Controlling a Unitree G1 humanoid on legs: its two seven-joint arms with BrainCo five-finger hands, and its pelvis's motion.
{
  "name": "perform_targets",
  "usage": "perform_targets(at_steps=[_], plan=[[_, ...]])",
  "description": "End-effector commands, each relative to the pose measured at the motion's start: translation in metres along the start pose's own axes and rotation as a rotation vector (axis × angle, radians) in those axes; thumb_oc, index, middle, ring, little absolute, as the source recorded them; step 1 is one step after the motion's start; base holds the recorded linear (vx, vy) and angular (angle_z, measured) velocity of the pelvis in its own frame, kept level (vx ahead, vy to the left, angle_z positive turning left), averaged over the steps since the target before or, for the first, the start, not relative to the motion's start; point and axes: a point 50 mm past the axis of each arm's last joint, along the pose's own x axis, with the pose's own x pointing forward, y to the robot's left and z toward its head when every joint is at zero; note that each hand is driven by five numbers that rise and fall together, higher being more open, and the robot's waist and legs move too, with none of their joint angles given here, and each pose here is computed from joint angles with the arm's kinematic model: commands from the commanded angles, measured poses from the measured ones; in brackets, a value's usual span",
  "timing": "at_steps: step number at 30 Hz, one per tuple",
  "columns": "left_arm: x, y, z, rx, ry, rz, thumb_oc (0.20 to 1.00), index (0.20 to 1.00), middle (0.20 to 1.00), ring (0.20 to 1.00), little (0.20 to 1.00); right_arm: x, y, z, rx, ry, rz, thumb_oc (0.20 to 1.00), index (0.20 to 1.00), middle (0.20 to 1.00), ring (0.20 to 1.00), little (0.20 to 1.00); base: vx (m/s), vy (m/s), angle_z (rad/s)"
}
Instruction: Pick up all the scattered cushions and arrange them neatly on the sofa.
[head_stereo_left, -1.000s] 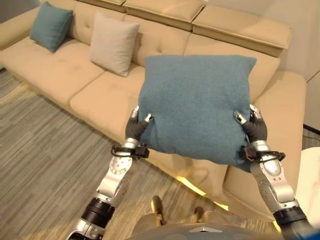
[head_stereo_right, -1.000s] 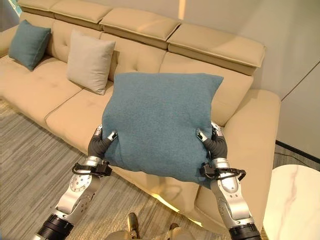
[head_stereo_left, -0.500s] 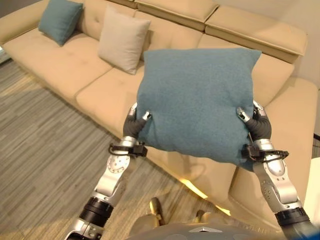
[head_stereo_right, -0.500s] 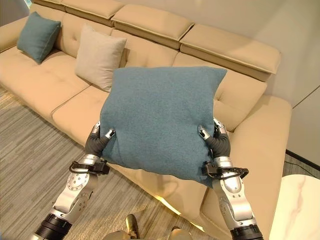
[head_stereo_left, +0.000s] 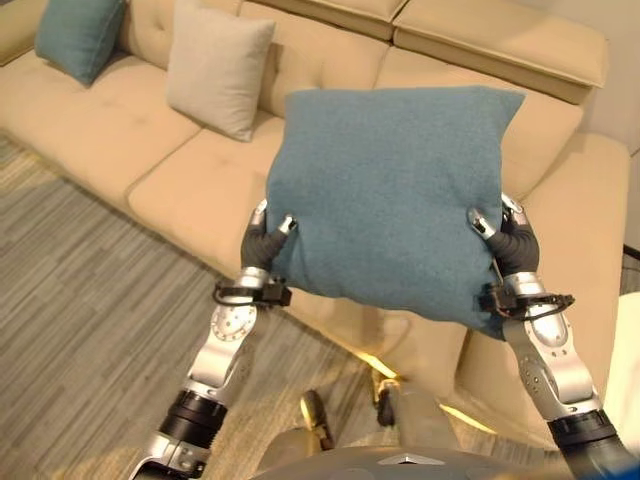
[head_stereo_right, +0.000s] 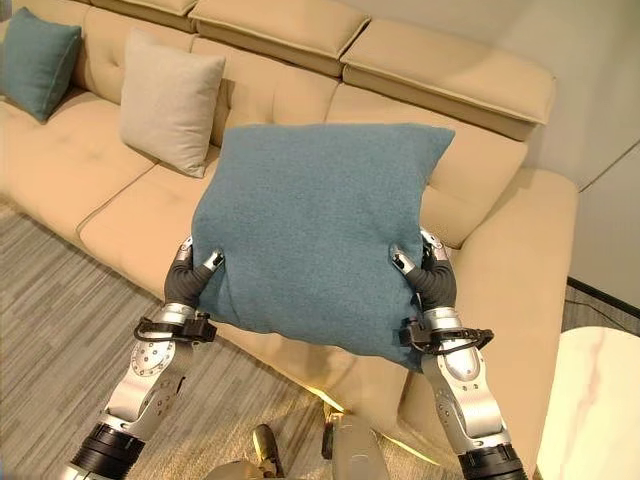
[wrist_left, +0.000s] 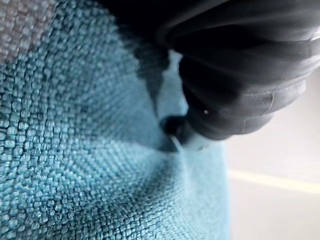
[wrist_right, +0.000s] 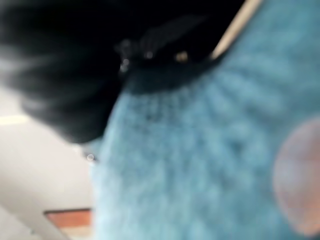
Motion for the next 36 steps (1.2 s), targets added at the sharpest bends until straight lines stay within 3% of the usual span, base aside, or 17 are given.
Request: perform_targets(at_steps=[1, 11, 24, 36], plan=[[0.013, -0.050, 0.061, -0.091, -0.358, -0.273, 0.200, 0.200, 0.200, 0.200, 0.200, 0.014, 0.035, 0.047, 0.050, -0.290, 0.212, 0.200, 0.200, 0.200, 0.200, 0.200, 0.19, -0.069, 0.19], [0.011, -0.049, 0.055, -0.101, -0.320, -0.274, 0.200, 0.200, 0.200, 0.200, 0.200, 0.004, 0.020, 0.047, 0.008, -0.258, 0.192, 0.200, 0.200, 0.200, 0.200, 0.200, 0.14, -0.083, 0.36], [0.007, -0.042, 0.050, -0.100, -0.288, -0.238, 0.200, 0.200, 0.200, 0.200, 0.200, 0.002, 0.022, 0.039, 0.003, -0.213, 0.182, 0.200, 0.200, 0.200, 0.200, 0.200, 0.16, 0.074, -0.17], [0.012, -0.042, 0.058, -0.107, -0.325, -0.237, 0.200, 0.200, 0.200, 0.200, 0.200, 0.015, 0.049, 0.041, 0.059, -0.244, 0.272, 0.200, 0.200, 0.200, 0.200, 0.200, 0.17, 0.214, -0.86]])
